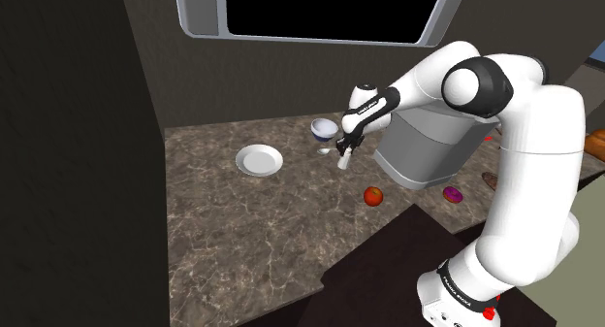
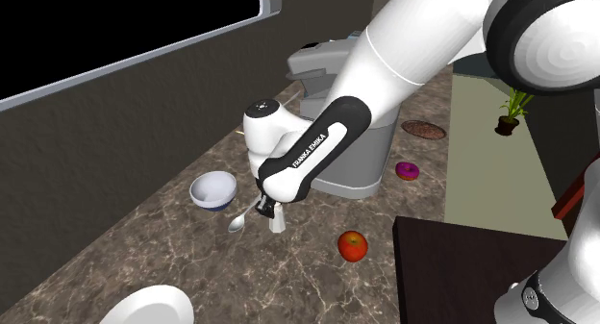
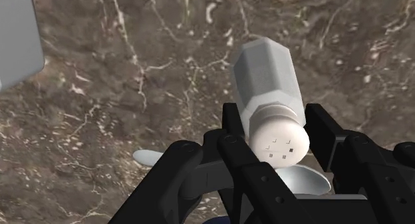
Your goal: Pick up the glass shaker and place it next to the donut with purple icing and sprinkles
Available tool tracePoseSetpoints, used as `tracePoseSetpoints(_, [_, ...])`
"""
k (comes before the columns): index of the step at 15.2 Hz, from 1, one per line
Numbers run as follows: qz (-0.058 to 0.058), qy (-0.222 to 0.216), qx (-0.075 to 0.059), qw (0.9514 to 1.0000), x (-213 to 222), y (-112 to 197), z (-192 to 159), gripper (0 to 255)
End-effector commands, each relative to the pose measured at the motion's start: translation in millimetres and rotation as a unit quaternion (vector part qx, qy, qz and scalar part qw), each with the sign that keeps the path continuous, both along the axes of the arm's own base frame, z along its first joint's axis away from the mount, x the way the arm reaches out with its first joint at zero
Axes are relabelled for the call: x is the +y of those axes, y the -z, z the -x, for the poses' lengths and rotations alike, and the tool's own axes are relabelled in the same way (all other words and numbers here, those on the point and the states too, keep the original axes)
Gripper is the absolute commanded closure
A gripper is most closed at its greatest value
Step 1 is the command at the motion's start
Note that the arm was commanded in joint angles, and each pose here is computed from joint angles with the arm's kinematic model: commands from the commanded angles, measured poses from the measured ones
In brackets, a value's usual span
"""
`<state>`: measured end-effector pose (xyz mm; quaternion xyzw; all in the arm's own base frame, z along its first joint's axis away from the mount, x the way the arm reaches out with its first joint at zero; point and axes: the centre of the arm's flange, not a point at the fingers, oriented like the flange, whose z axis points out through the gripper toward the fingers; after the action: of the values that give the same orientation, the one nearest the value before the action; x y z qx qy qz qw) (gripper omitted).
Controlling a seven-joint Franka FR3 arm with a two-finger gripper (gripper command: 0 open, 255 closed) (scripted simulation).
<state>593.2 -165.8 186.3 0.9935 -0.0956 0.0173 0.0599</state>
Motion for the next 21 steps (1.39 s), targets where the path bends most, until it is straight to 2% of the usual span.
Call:
tracePoseSetpoints(1, [0.000,0.000,0.001,1.0000,0,-5,0,255])
tracePoseSetpoints(21, [0.000,0.000,0.001,1.0000,0,-110,0,255])
